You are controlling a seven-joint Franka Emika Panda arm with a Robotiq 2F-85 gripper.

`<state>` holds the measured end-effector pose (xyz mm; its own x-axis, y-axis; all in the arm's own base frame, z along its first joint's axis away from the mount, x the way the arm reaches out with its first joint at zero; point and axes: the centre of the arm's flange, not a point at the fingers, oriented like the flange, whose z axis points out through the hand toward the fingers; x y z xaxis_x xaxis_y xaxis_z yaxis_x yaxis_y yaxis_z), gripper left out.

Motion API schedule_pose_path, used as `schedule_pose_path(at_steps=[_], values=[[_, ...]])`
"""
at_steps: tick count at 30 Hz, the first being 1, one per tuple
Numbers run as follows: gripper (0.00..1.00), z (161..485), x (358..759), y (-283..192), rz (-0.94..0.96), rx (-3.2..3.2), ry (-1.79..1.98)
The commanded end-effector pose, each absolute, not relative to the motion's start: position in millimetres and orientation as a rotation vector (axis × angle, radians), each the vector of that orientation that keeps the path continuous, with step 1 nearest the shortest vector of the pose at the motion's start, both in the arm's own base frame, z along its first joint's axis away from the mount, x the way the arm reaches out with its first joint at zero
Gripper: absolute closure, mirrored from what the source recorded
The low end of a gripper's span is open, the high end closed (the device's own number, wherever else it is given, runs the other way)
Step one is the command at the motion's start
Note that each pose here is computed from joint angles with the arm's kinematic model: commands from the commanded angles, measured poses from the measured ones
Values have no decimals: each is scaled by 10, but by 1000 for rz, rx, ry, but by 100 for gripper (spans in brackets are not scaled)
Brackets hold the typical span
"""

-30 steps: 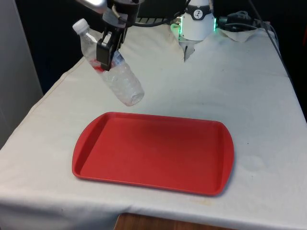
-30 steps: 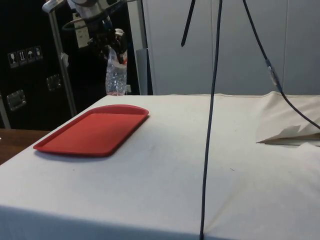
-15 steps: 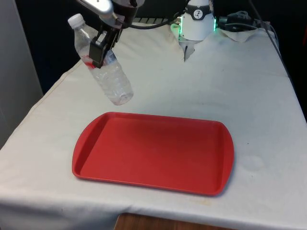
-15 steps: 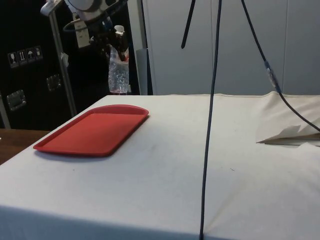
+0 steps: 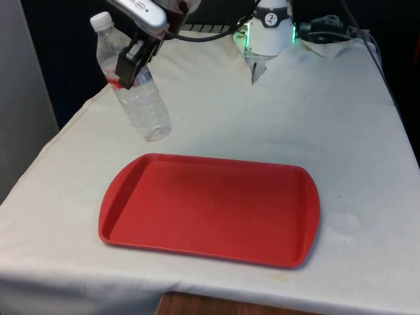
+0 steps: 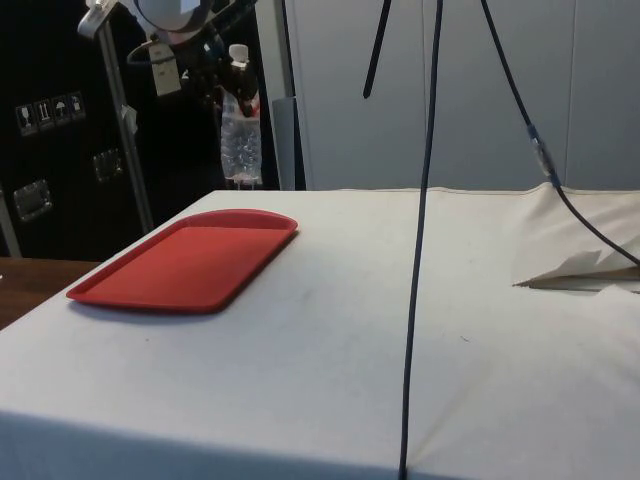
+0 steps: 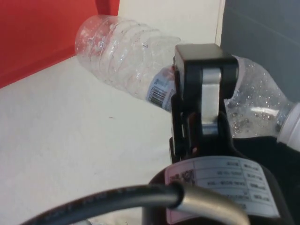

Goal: Place the bottle upright on the tray.

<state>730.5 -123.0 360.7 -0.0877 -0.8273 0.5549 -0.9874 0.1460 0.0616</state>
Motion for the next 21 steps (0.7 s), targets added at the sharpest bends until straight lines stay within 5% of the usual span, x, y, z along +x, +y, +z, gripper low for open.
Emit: schedule_pose_path(at_steps=[1, 21], values=[[66, 3605, 7310, -1207, 465, 1725, -1968], [66, 3596, 7349, -900, 588, 1642, -1859]])
